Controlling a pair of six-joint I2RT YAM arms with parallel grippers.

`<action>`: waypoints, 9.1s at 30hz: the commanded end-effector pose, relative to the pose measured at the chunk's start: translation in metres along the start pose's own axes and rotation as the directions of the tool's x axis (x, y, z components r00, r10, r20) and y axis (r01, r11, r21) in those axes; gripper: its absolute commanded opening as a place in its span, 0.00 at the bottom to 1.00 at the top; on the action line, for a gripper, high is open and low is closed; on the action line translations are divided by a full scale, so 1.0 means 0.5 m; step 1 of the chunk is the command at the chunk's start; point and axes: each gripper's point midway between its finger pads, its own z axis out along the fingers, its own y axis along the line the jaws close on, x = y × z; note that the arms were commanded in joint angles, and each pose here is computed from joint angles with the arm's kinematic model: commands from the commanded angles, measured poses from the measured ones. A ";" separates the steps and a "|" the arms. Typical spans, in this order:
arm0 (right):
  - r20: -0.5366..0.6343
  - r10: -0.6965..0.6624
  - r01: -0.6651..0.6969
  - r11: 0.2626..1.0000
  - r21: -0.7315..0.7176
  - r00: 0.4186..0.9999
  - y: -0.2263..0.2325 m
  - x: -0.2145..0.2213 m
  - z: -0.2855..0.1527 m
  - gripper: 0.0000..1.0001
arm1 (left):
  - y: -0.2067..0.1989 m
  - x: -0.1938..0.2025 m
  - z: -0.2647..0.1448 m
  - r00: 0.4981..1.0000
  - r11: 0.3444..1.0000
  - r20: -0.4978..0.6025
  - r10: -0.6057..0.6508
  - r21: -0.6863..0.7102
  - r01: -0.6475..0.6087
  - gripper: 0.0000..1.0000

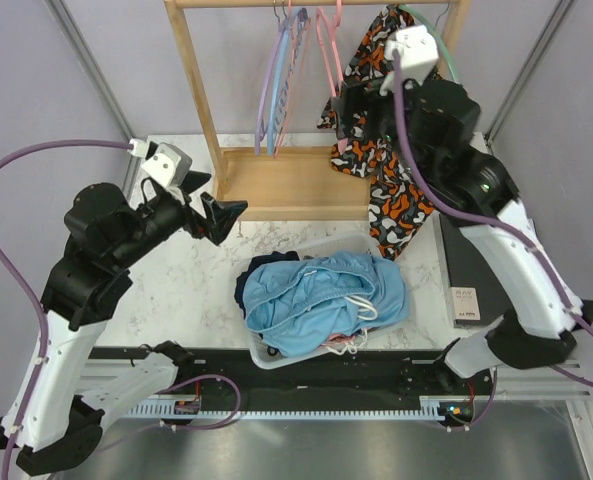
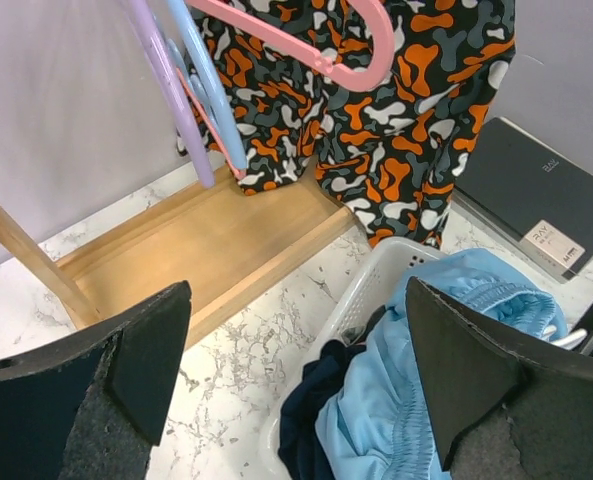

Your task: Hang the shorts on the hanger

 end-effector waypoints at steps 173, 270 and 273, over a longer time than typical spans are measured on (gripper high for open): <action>0.017 -0.648 0.326 0.360 -0.874 0.761 0.014 0.380 -0.509 0.00 | -0.135 0.281 -0.105 0.845 0.743 0.160 0.510 0.415 -0.526 0.95; 0.071 -0.696 0.311 0.225 -0.923 0.715 0.071 0.343 -0.447 0.00 | -0.128 0.435 -0.036 0.764 0.909 -0.542 0.350 0.394 -0.136 0.02; 0.066 -0.709 0.310 0.221 -0.925 0.702 0.067 0.355 -0.450 0.00 | -0.126 0.412 -0.034 0.780 0.912 -0.523 0.344 0.384 -0.144 0.02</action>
